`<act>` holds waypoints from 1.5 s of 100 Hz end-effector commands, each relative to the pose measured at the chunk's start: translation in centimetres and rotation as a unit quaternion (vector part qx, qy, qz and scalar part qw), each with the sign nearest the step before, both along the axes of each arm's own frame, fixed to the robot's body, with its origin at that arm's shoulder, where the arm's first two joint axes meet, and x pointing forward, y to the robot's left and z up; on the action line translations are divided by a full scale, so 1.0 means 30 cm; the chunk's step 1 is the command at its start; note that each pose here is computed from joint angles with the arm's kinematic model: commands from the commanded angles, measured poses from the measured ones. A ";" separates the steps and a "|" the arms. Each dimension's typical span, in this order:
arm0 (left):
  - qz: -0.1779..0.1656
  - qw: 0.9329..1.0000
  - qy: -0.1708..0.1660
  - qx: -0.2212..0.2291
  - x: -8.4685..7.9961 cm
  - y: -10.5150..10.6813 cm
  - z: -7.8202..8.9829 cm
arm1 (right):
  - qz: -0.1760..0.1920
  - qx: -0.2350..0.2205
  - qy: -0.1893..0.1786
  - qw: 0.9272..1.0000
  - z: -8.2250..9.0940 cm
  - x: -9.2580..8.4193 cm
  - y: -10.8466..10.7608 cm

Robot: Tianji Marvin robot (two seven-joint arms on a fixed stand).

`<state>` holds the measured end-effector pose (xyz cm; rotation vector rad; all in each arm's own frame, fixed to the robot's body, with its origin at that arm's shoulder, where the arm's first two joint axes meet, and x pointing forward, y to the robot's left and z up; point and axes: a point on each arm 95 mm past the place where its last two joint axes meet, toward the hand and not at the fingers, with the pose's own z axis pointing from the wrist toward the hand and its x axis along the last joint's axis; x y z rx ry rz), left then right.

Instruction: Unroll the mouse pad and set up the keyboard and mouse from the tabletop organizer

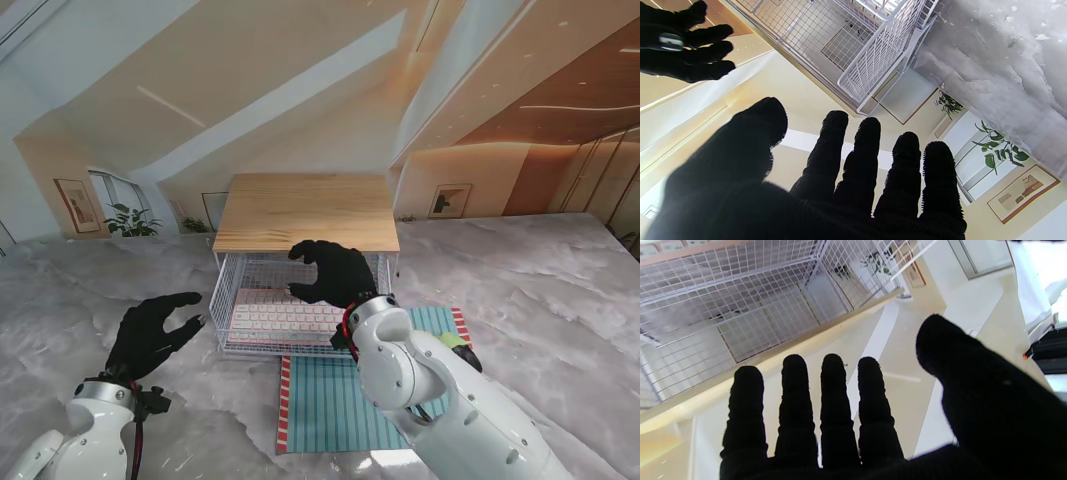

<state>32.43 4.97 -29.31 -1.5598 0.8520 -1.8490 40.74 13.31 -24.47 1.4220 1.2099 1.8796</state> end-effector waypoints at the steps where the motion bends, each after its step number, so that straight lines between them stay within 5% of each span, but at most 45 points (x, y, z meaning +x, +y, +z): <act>1: -0.009 1.000 0.002 -0.001 0.003 -0.015 0.010 | 0.009 -0.008 0.010 1.000 -0.008 0.020 0.030; 52: -0.010 1.000 0.015 0.012 0.036 -0.040 0.032 | 0.051 -0.078 0.106 0.990 -0.107 0.179 0.166; 96: -0.006 0.999 0.023 0.024 0.066 -0.066 0.039 | 0.050 -0.132 0.137 0.980 -0.162 0.275 0.238; 150: 0.026 0.993 0.054 0.100 0.147 -0.104 0.042 | 0.035 -0.162 0.156 0.974 -0.201 0.322 0.251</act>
